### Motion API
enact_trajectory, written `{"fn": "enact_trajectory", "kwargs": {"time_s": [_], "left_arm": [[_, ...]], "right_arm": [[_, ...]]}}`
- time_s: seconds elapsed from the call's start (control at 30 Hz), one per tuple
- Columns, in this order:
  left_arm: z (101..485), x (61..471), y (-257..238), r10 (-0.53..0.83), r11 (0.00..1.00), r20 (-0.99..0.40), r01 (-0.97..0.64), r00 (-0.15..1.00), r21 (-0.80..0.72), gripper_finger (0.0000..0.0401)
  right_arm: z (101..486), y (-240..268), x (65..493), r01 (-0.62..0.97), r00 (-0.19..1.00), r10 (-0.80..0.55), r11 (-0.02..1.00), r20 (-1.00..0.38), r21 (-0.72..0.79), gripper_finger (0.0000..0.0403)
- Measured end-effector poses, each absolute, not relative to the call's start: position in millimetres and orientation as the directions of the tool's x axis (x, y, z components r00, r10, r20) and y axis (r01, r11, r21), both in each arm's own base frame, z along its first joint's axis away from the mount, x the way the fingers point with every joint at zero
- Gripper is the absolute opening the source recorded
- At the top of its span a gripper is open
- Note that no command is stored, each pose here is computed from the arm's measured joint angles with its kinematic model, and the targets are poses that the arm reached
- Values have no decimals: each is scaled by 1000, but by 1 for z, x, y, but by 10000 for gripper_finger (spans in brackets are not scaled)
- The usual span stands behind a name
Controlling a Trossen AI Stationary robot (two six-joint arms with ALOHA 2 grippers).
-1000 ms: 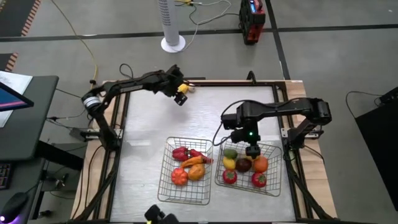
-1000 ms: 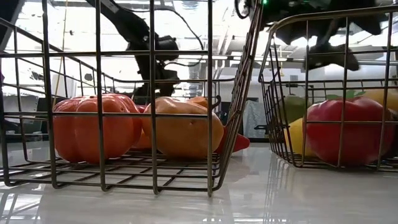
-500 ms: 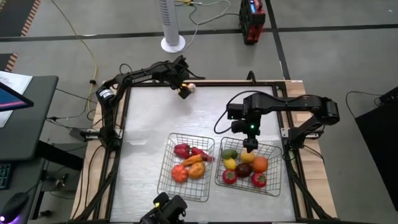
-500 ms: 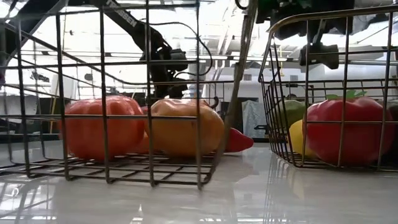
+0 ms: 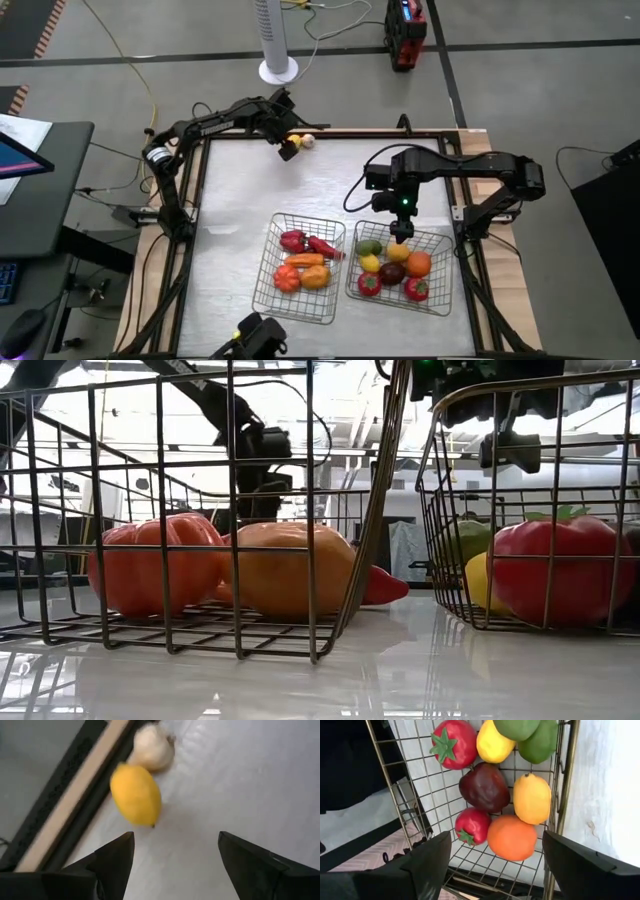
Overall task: Sort produce into baskets
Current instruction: Put the top left yellow lemon into the right wire basket
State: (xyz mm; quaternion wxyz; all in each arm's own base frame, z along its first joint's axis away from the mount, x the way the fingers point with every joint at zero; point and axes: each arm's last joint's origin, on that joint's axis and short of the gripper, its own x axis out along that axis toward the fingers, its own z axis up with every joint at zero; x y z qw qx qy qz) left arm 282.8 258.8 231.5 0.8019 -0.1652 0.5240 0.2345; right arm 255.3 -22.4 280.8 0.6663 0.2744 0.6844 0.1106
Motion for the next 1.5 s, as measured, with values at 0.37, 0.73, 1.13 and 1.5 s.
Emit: {"fn": "enact_trajectory", "kwargs": {"time_s": [0.37,0.73,1.13,1.5], "left_arm": [[190,239,217,367,787,-792,-616,488,-15,274],[142,239,217,440,779,-718,-627,540,6,274],[124,246,228,526,671,-707,-742,473,3,304],[133,254,235,607,672,-588,-740,535,20,354]], "right_arm": [[281,-17,258,238,45,497,837,-867,492,338],[281,-20,260,239,77,492,835,-867,496,338],[281,-20,260,264,76,493,828,-867,494,338],[281,-22,261,255,93,490,829,-866,497,338]]}}
